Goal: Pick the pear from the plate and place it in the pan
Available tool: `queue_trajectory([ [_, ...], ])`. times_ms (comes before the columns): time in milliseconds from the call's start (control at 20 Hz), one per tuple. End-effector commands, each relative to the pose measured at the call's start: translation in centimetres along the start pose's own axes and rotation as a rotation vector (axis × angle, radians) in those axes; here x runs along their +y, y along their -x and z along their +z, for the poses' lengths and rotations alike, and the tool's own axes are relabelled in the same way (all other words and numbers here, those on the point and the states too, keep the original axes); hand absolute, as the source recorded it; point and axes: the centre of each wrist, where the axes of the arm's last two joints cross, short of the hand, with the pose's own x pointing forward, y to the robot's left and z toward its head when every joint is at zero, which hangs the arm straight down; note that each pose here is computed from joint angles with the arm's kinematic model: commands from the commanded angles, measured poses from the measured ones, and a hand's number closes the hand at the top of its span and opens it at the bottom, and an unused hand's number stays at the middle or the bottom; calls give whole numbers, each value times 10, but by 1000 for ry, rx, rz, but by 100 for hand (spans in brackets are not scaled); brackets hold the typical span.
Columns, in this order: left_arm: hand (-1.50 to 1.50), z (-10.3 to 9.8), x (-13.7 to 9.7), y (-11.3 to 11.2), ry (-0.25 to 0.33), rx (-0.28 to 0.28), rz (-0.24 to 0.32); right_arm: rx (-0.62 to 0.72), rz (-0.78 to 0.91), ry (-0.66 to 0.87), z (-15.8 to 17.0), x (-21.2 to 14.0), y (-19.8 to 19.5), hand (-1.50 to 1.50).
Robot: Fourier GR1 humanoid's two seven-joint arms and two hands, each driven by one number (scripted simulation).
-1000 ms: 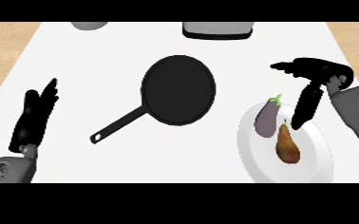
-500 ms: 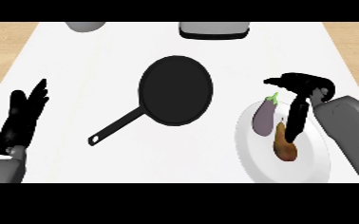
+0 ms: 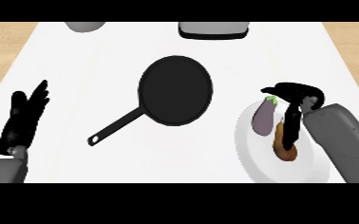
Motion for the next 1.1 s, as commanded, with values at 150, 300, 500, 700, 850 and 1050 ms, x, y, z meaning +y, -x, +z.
queue_trajectory([
  [150,0,-6,-20,-10,-7,-7,-22,5,22,-24,2,12,16,-150],
  [300,0,8,1,-17,-25,-15,-4,22,-7,-7,-6,2,-11,-150],
  [500,0,2,-7,3,-32,-27,-6,24,12,-18,-14,25,8,-150],
  [700,0,-7,-8,-13,-3,-9,-13,44,28,-57,-36,28,6,-150],
  [850,0,-4,2,-14,-5,-10,-8,67,32,-43,-37,33,10,-150],
  [1050,0,-2,5,-22,1,-6,-16,66,36,-76,-53,47,-4,-150],
])
